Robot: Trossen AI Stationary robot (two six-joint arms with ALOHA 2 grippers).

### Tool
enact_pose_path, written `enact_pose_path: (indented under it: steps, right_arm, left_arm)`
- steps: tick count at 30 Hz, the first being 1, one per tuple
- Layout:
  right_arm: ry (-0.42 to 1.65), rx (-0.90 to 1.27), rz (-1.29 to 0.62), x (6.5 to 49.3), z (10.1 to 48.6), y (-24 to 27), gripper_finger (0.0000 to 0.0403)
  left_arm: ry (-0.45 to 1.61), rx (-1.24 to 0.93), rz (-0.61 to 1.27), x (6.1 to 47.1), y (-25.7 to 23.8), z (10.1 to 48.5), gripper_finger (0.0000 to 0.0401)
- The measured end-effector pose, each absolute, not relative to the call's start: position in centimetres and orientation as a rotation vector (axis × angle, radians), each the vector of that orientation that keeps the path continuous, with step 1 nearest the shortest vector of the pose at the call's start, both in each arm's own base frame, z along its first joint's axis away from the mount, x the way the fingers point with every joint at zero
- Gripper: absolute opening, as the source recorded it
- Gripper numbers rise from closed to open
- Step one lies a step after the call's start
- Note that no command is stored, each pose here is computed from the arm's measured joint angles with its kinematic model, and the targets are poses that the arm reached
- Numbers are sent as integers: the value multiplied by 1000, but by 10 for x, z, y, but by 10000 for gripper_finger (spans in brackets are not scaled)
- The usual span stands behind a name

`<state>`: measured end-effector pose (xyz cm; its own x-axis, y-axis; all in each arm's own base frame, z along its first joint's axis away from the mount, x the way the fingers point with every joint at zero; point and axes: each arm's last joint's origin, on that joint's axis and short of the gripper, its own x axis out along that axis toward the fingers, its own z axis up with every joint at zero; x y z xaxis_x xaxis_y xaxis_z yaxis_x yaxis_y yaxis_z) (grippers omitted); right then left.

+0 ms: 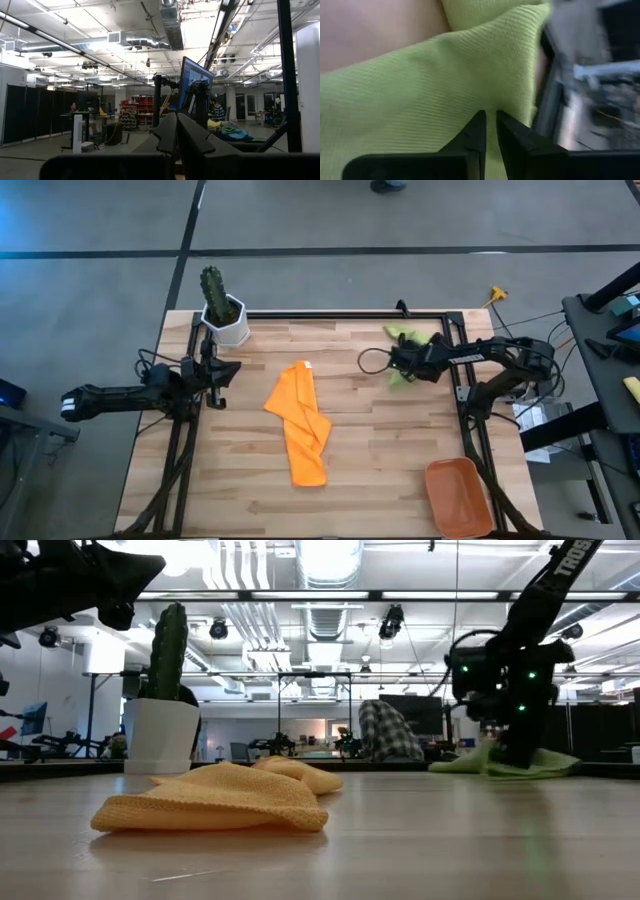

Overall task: Roll microfiber towels into tight, uniform cylinder then place into a basket
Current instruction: Move the green microfiber cloth to the top right on the table, then fold the orange microfiber cloth

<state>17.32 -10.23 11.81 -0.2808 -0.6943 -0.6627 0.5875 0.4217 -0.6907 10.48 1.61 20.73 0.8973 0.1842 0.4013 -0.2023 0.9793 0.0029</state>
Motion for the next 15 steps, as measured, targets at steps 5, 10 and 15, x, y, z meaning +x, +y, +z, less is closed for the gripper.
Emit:
enact_pose_path:
  steps: [5, 10, 15]
  right_arm:
    - [1314, -92, -1187, 175, 132, -91, 33]
    - [1063, 29, -1018, 189, 163, -72, 41]
    - [670, 249, -640, 212, 197, -52, 68]
  left_arm:
    - [-411, 45, 200, 105, 16, 207, 0]
    - [-411, 46, 200, 105, 16, 207, 0]
    - [-412, 46, 200, 105, 16, 207, 0]
